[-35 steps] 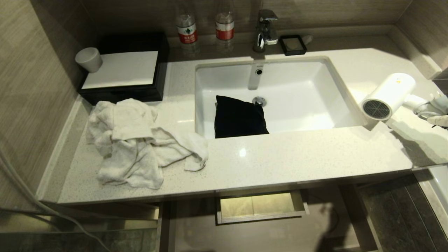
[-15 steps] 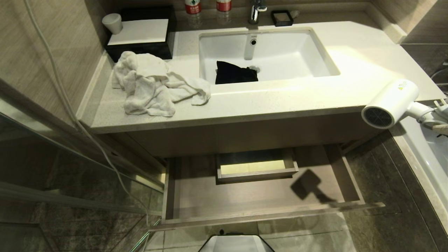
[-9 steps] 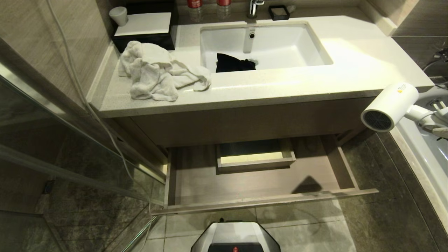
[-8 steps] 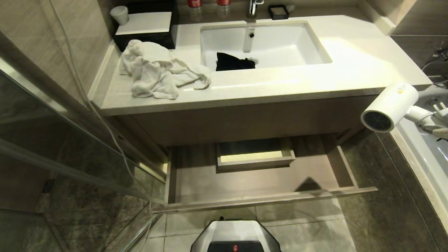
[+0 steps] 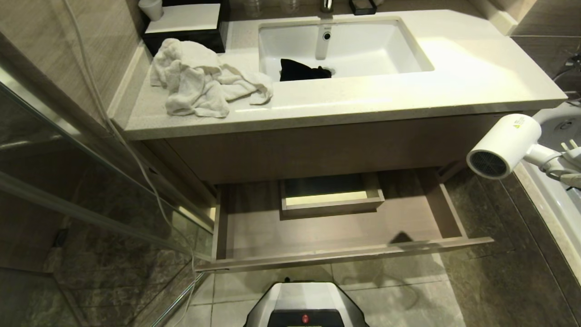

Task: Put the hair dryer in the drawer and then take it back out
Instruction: Put it into the drawer

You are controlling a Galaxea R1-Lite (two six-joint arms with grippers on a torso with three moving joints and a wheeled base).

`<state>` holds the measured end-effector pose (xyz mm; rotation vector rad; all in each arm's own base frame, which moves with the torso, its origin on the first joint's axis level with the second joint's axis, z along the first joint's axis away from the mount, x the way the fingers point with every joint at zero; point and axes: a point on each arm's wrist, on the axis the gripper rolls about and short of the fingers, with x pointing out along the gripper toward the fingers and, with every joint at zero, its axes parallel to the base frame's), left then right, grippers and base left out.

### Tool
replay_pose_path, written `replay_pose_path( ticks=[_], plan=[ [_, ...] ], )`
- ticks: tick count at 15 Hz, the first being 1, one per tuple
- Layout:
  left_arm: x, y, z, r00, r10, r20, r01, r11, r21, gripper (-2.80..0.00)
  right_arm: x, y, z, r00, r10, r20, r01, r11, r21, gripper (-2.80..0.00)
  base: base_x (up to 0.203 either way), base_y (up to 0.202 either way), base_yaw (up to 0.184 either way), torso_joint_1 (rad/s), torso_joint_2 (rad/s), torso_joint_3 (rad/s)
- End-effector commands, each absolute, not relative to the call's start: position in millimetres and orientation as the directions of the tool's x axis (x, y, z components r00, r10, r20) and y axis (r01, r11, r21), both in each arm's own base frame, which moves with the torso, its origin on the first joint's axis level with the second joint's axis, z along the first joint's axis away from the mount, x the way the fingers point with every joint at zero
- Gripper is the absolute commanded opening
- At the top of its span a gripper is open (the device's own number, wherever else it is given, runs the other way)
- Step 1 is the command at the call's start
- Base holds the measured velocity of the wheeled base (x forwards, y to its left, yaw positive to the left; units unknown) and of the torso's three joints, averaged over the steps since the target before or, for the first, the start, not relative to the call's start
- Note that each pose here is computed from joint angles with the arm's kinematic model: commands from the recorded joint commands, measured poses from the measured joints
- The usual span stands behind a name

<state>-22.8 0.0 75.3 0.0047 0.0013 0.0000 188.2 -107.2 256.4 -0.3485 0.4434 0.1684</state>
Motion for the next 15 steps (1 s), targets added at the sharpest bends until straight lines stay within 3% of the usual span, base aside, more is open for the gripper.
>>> replay_pose_path(
  ticks=[1,15],
  plan=[
    [-23,0,75,1.000,0.000,-0.002,0.000,1.000,0.005,-2.80,188,-107,255,0.889,0.089,-0.449,-0.239,0.926,-0.291,-2.80,0.000,0.000,0.000,-0.173,0.33,0.148],
    [-23,0,75,1.000,0.000,-0.002,0.000,1.000,0.005,-2.80,185,-106,236,0.862,0.102,-0.497,-0.251,0.937,-0.242,-2.80,0.000,0.000,0.000,-0.187,0.33,0.140]
  ],
)
